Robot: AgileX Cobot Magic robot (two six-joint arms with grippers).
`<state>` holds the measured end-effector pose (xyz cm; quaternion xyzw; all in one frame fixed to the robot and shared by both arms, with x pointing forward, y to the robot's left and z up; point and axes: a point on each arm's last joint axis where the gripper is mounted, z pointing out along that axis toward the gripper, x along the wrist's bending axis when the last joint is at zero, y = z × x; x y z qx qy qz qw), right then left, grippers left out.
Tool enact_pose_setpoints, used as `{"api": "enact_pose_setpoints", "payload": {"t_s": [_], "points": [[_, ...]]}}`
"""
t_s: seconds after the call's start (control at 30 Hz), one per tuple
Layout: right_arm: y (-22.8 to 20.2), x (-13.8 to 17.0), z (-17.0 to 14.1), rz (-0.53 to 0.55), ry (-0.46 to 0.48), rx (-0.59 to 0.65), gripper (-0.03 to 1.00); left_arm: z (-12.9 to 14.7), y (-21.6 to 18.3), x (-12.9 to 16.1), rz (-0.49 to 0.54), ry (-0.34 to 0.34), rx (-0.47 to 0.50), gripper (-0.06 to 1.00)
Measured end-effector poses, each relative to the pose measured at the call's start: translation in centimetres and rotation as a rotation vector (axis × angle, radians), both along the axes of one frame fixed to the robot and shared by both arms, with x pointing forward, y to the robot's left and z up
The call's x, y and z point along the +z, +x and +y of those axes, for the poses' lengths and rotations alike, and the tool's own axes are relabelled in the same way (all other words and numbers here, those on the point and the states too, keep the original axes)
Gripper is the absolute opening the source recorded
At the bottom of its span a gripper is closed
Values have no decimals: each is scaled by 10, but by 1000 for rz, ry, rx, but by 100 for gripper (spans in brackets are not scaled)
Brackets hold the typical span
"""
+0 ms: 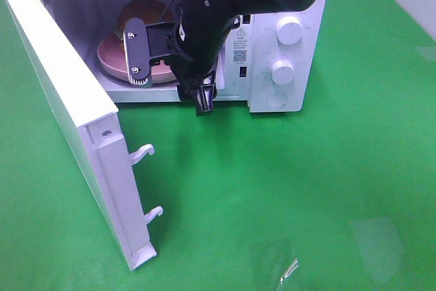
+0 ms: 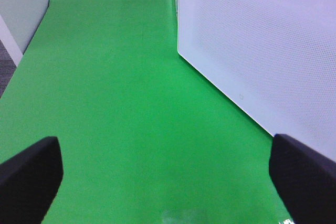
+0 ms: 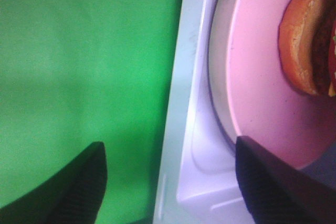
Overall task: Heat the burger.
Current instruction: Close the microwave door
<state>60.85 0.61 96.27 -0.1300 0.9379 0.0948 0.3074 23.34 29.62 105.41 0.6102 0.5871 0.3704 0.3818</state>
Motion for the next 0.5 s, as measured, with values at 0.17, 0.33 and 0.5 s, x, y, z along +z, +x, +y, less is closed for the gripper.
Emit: {"api": "enact_pose_setpoints", "payload": {"t_s": [0.17, 0.33, 0.5], "points": [[-13, 8, -10, -9, 22, 7, 70, 0, 0, 0, 0, 0, 0, 99], [-28, 25, -21, -32, 79, -3, 71, 0, 0, 0, 0, 0, 0, 99], [-39, 33, -31, -31, 100, -15, 71, 0, 0, 0, 0, 0, 0, 99]]}}
